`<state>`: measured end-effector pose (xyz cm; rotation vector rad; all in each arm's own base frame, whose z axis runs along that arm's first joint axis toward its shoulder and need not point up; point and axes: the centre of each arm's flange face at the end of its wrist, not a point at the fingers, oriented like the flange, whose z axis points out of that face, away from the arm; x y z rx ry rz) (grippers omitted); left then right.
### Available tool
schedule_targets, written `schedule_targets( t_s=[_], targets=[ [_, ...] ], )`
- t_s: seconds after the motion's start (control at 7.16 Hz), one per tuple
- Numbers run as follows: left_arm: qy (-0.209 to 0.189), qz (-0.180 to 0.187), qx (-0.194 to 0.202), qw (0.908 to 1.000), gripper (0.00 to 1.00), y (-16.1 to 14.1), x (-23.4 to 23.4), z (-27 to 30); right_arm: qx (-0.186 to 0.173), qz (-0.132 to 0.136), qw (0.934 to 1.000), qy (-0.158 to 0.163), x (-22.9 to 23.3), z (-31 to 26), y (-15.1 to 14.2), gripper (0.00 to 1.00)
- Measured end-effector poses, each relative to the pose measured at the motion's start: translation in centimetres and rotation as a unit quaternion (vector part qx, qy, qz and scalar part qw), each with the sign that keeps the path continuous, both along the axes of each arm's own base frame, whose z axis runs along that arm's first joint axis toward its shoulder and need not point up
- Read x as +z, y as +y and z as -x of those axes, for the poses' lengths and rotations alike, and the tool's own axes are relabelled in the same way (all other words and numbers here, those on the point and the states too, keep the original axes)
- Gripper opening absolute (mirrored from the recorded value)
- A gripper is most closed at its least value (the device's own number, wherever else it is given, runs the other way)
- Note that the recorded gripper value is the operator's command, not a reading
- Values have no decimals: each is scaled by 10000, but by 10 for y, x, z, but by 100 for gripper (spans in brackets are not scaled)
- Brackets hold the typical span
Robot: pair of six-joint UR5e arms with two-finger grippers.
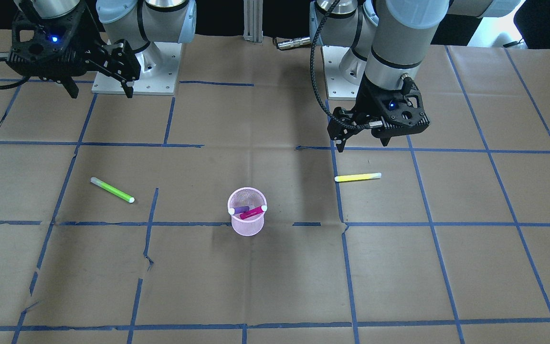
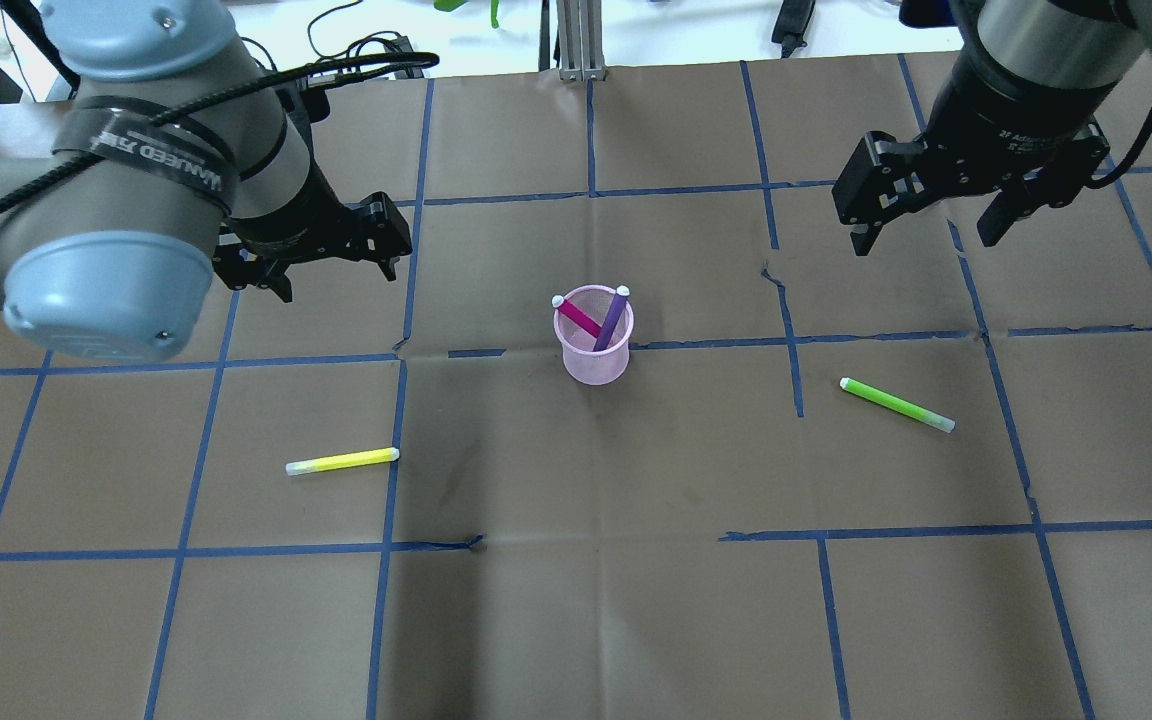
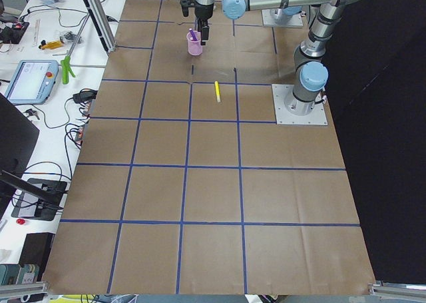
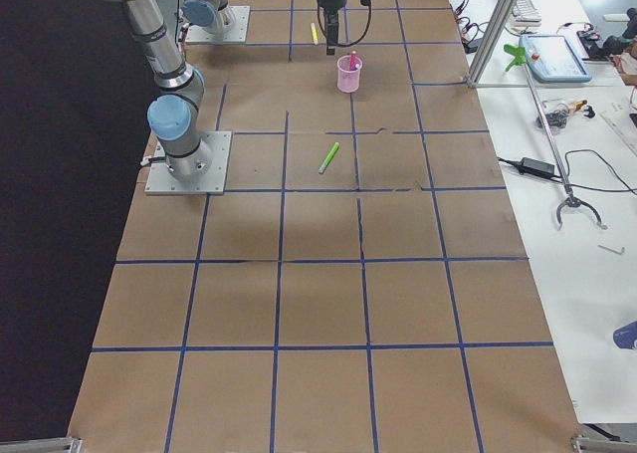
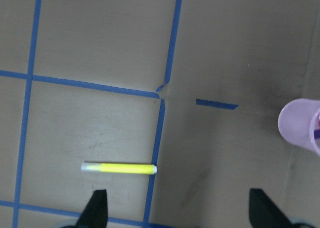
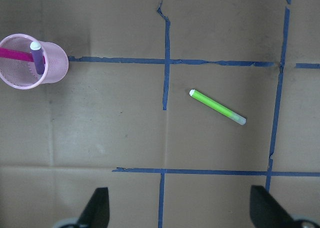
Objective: Insert purple and pink pens into pink cup
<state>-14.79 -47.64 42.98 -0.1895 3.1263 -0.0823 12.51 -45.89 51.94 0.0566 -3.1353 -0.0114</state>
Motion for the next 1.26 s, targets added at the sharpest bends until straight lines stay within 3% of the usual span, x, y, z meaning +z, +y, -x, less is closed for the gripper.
schedule_targets(
  t_s=[0.14, 0.42, 0.84, 1.26],
  targets=[
    [37, -136, -274, 9995, 98, 6, 7, -14, 0, 3, 10000, -2, 0, 0, 0, 100],
    [27, -148, -462, 9988, 98, 15, 28, -31, -1, 6, 10000, 2, 1, 0, 0, 100],
    [36, -256, -495, 9984, 98, 6, 76, -31, -5, 11, 10000, 9, 1, 1, 0, 100],
    [46, -320, -455, 9984, 97, -15, 72, -22, -7, 8, 10000, 15, 1, 1, 0, 100]
  ],
)
